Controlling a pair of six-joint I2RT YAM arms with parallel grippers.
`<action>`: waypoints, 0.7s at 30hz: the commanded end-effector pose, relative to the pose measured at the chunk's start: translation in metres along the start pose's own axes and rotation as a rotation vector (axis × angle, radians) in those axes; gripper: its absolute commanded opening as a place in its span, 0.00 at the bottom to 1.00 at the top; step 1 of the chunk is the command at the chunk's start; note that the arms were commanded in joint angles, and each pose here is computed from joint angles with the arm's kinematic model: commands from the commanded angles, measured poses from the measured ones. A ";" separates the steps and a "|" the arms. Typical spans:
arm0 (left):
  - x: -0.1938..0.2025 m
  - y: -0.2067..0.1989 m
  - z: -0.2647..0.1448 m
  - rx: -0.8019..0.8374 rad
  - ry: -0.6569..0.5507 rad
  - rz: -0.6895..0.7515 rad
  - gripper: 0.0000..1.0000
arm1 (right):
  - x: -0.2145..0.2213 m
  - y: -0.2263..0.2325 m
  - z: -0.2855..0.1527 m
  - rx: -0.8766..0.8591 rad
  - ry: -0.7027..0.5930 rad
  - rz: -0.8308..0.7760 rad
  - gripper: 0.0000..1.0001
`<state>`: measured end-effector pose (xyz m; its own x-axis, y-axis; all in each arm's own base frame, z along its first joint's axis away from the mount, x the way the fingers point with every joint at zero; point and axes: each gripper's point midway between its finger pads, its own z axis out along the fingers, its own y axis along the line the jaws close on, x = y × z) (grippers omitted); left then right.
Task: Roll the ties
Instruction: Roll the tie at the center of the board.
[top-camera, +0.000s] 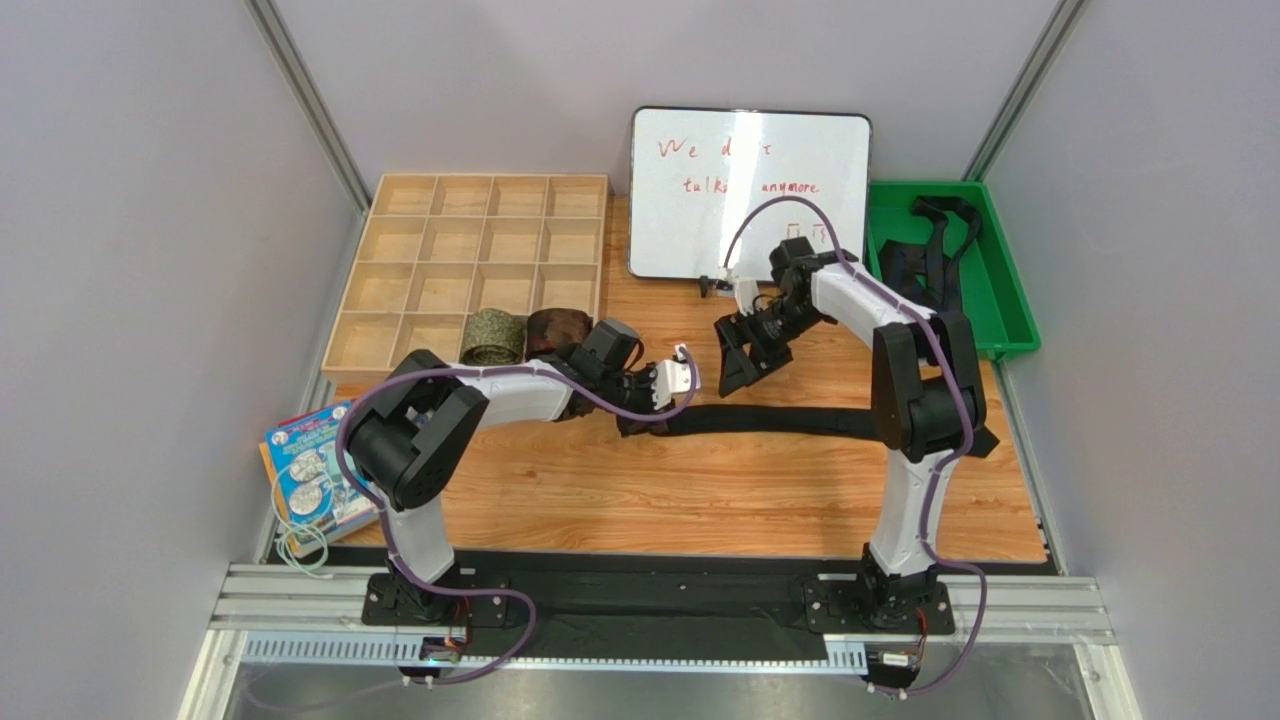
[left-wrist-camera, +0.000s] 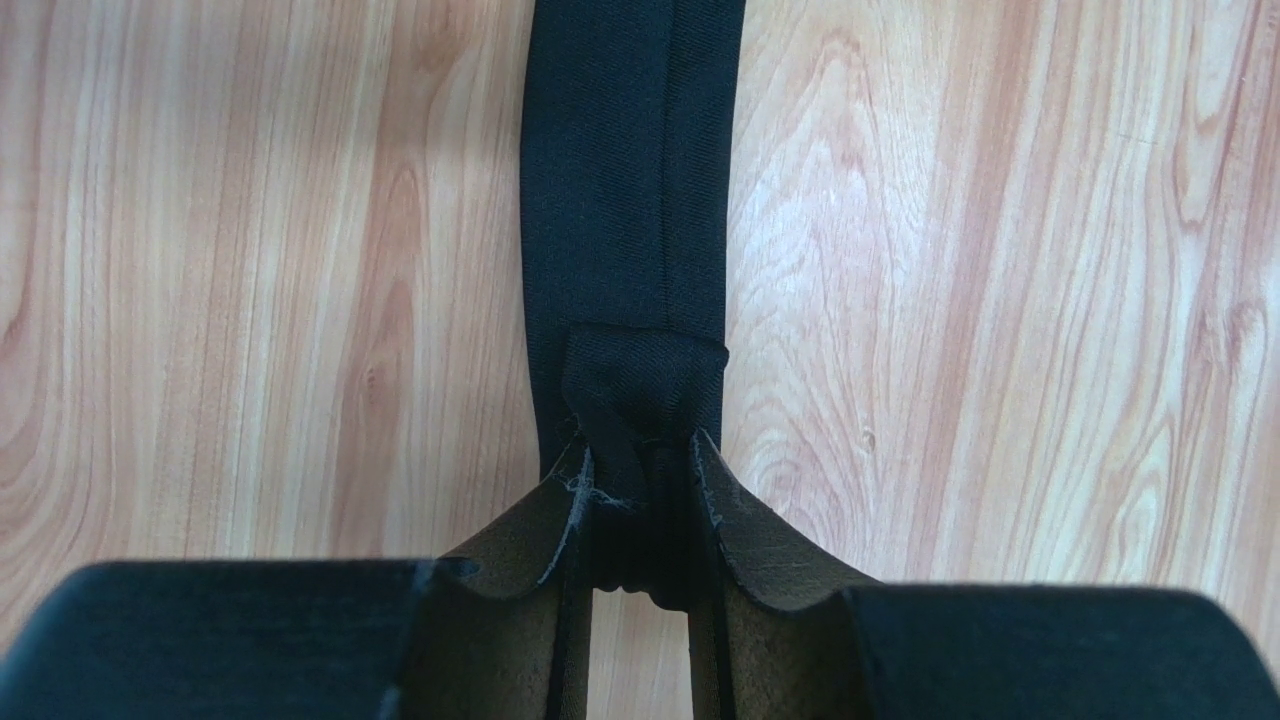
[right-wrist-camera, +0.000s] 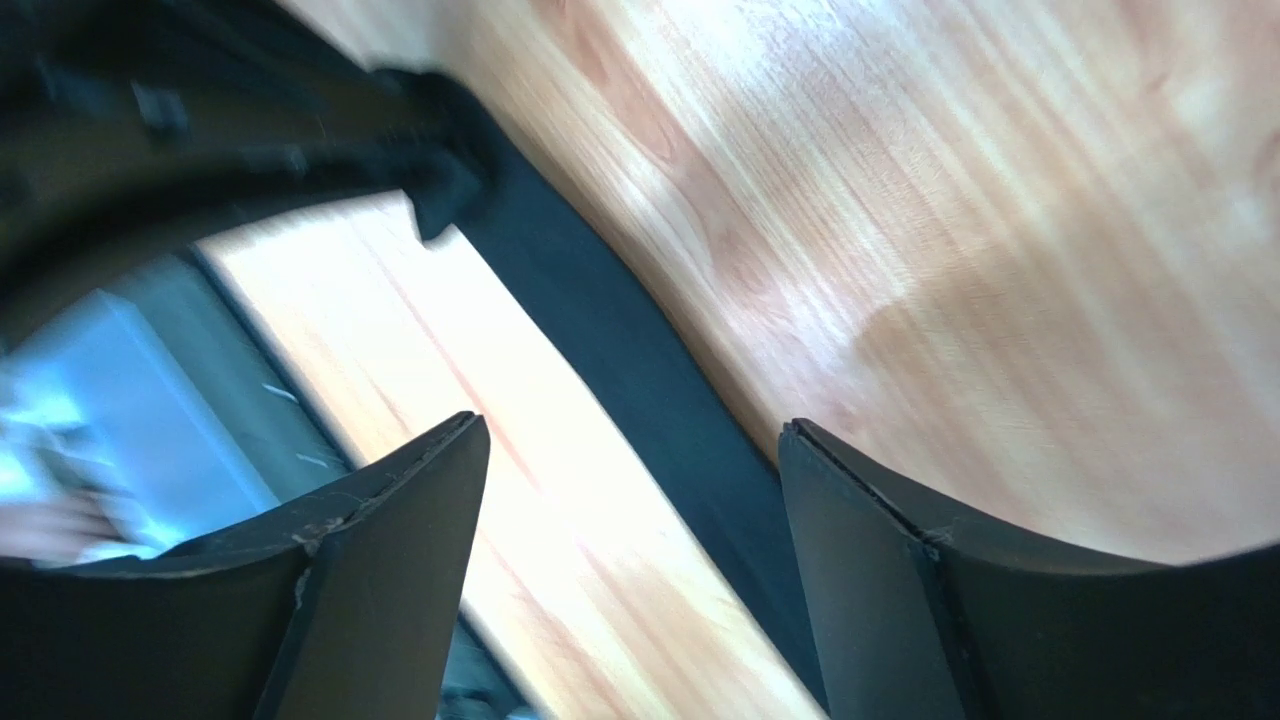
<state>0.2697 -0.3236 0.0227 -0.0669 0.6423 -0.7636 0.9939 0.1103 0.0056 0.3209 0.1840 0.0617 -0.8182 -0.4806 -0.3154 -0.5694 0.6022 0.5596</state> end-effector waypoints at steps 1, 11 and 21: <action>0.011 -0.008 -0.002 0.074 0.032 -0.061 0.19 | 0.008 -0.005 -0.006 0.092 0.069 -0.400 0.78; 0.013 -0.002 -0.006 0.084 0.023 -0.120 0.19 | 0.013 -0.002 0.029 0.178 0.077 -0.763 0.79; 0.018 0.007 -0.005 0.054 0.037 -0.162 0.20 | 0.030 -0.008 0.036 0.217 0.108 -0.870 0.45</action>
<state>0.2627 -0.3181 0.0225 -0.1292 0.6275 -0.7678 0.9916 0.0769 -0.1040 0.3063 0.1871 0.0212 -0.2540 -0.8389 -0.4814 -0.9659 0.2454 0.0822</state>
